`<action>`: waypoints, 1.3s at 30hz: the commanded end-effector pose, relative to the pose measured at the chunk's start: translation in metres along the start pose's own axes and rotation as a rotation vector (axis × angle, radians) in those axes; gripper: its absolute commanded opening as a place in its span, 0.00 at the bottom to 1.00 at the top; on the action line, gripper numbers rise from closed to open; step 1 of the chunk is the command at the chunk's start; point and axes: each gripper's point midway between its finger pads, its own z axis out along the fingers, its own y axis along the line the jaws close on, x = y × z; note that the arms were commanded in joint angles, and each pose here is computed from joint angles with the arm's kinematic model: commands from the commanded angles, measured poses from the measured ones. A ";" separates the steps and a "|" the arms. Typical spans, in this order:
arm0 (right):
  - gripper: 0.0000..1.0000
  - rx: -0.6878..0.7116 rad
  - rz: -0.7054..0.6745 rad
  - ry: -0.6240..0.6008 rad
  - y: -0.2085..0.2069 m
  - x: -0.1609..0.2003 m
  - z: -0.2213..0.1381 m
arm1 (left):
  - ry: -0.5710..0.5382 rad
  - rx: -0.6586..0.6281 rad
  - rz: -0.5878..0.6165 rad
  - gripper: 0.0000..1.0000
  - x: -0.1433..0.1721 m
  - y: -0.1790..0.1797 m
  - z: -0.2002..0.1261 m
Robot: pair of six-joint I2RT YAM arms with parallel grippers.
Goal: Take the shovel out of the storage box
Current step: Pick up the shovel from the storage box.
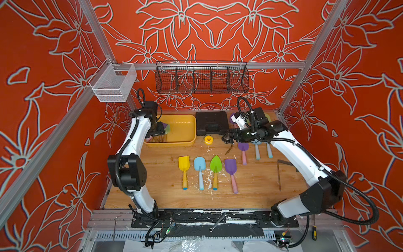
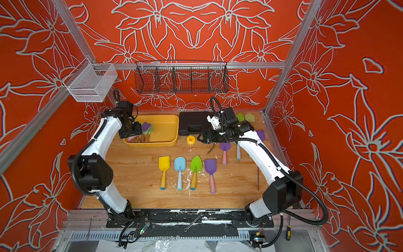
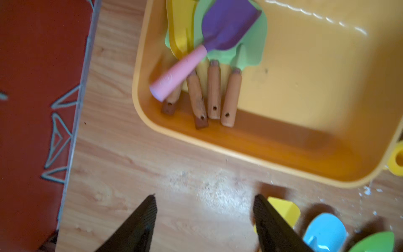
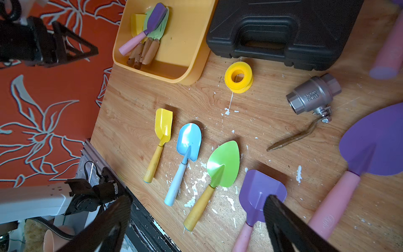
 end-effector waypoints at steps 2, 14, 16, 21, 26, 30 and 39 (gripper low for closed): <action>0.97 0.002 0.007 0.007 -0.001 0.005 -0.003 | 0.040 -0.012 0.135 0.64 -0.024 0.010 0.029; 0.97 0.016 0.049 0.062 -0.008 0.011 0.008 | 0.081 0.032 0.114 0.60 -0.078 0.007 0.116; 0.97 0.019 0.056 0.069 -0.009 0.011 0.010 | 0.095 0.033 0.103 0.58 -0.076 0.007 0.128; 0.97 0.021 0.068 0.073 -0.010 0.009 0.013 | 0.133 -0.016 0.114 0.57 -0.069 0.013 0.153; 0.98 0.021 0.077 0.074 -0.011 0.006 0.016 | 0.153 -0.037 0.127 0.57 -0.064 0.018 0.166; 0.97 0.021 0.084 0.074 -0.012 0.003 0.019 | 0.185 -0.108 0.130 0.57 -0.057 0.032 0.173; 0.97 0.020 0.089 0.069 -0.011 -0.003 0.022 | 0.287 -0.024 0.111 0.48 -0.030 0.022 0.174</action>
